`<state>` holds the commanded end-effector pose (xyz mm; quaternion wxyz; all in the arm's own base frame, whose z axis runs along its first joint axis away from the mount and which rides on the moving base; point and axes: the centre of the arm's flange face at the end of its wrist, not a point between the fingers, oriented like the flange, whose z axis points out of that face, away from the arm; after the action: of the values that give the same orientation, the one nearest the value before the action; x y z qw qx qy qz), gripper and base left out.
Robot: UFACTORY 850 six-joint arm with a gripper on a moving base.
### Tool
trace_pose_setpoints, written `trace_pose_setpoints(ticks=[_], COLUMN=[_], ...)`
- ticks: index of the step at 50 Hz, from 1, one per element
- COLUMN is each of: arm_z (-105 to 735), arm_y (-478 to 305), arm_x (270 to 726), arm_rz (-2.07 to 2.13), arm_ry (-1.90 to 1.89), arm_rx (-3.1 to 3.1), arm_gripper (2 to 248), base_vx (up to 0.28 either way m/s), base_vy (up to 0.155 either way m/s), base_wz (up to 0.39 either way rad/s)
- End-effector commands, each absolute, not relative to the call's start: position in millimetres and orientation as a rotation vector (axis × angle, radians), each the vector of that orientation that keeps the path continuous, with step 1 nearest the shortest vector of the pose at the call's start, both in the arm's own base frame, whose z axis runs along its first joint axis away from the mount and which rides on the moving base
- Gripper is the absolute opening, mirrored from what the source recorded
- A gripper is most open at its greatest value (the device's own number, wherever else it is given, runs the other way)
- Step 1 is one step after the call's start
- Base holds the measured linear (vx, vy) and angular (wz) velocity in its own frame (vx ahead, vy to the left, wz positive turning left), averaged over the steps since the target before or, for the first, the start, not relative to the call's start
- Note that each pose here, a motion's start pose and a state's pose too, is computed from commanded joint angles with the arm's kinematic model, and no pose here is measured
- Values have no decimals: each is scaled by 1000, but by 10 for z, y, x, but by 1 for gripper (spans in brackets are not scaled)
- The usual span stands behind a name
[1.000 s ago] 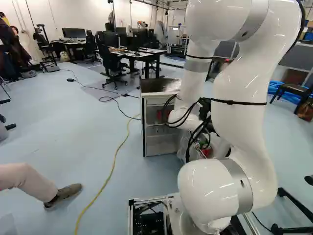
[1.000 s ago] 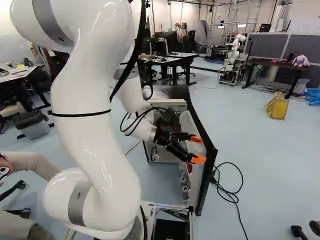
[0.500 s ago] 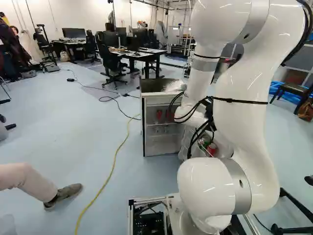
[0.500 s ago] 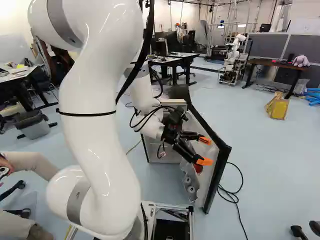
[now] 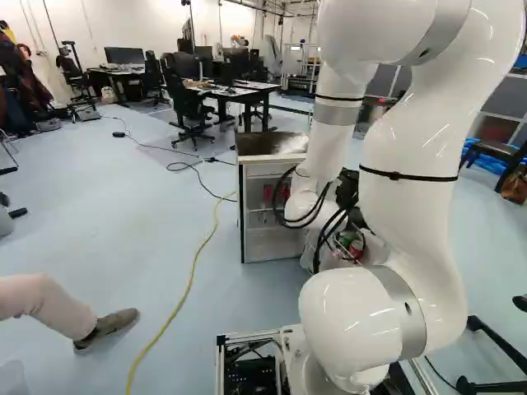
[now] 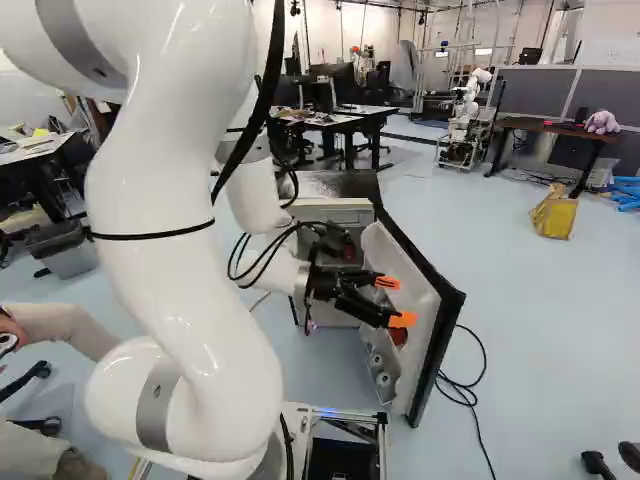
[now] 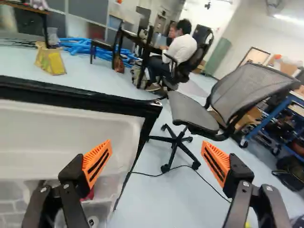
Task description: Grab a drink from the fridge
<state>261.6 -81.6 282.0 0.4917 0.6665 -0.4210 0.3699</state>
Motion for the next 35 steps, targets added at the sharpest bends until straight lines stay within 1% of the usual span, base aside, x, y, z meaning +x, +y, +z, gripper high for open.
trace_pose_setpoints(ticks=[20, 35], arm_z=[2758, 2711], arm_y=[-439, -161], arm_x=[2330, 2408], arm_rz=[1038, 1142], arm_ry=[-726, -518], arm_rx=[1908, 2085], arm_gripper=[247, 247], base_vx=[0, 0], base_vy=[0, 0], base_wz=[0, 0])
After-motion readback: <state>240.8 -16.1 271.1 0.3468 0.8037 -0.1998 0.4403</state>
